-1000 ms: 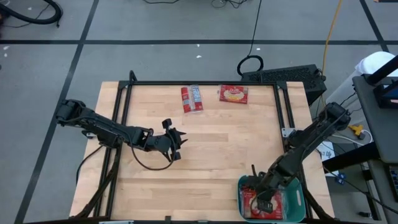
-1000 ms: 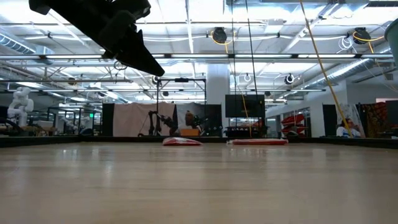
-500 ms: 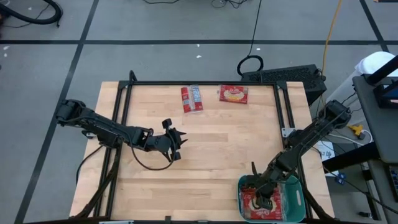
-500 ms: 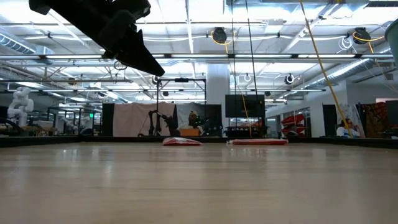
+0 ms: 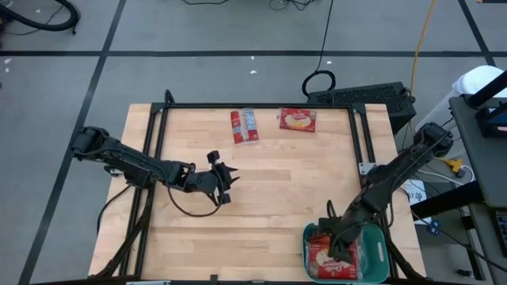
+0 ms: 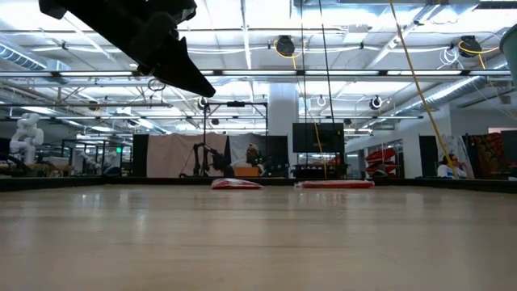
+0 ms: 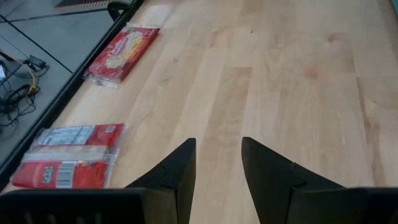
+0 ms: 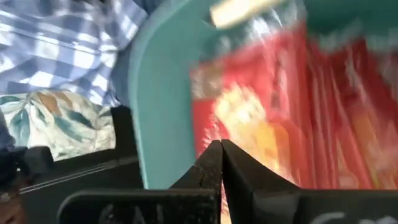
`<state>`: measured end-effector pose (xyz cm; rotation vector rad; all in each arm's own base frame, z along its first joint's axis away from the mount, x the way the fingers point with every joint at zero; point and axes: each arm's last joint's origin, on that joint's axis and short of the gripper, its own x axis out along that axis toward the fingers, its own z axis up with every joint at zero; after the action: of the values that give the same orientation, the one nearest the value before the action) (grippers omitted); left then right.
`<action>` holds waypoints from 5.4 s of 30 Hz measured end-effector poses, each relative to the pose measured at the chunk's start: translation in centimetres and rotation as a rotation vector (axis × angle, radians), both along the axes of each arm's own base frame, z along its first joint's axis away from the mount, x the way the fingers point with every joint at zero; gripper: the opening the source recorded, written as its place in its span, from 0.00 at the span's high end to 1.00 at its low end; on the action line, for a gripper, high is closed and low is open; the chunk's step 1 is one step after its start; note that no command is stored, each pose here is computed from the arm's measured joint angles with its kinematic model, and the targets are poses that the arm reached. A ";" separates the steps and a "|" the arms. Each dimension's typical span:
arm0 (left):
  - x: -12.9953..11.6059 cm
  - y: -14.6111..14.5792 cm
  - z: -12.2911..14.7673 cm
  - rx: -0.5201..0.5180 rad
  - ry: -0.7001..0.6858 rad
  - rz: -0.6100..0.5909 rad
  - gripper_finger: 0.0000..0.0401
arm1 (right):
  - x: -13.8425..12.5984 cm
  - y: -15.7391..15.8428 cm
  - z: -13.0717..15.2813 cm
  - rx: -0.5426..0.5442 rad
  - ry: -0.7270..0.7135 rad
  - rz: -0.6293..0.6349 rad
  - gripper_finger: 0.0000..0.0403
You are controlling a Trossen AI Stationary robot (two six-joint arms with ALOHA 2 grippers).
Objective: Sort popcorn bags into baskets
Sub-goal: Put the left popcorn bag into the green bin
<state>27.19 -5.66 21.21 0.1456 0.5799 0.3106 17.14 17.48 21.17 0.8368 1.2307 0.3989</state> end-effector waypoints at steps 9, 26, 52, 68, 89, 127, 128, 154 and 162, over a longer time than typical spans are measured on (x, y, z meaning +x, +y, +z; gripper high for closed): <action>0.5 1.8 0.3 0.019 -0.028 0.054 0.67 | 0.3 -1.9 3.5 -0.205 -0.528 -0.072 1.00; 0.7 9.6 0.0 0.031 0.015 0.230 0.61 | 1.1 -9.1 0.4 -1.156 -0.809 -0.668 1.00; 5.5 17.8 -6.3 -0.093 0.308 0.401 0.43 | 2.8 -13.2 -7.0 -0.957 -0.793 -0.805 1.00; 7.0 18.4 -8.9 -0.121 0.381 0.433 0.14 | 2.9 -13.4 -6.9 -0.939 -0.797 -0.818 1.00; 7.7 14.6 -6.8 -0.135 0.347 0.278 0.33 | 3.0 -13.8 -6.9 -0.951 -0.792 -0.829 1.00; 9.2 13.6 -10.6 -0.039 0.408 0.067 0.85 | 3.0 -13.8 -7.0 -0.918 -0.786 -0.823 1.00; 9.2 13.6 -10.6 -0.036 0.409 0.063 0.90 | 3.0 -13.8 -6.9 -0.913 -0.792 -0.828 1.00; 4.5 7.5 3.1 -0.023 0.220 -0.175 0.99 | 12.6 -12.2 -4.1 -1.163 -0.759 -0.556 0.75; 4.6 5.8 3.4 -0.031 0.195 -0.243 0.99 | 13.7 -13.0 -6.4 -1.130 -0.728 -0.589 0.57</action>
<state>31.80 0.16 24.64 0.2160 0.7521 0.0510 30.88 4.46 14.77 0.0009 0.3363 -0.4455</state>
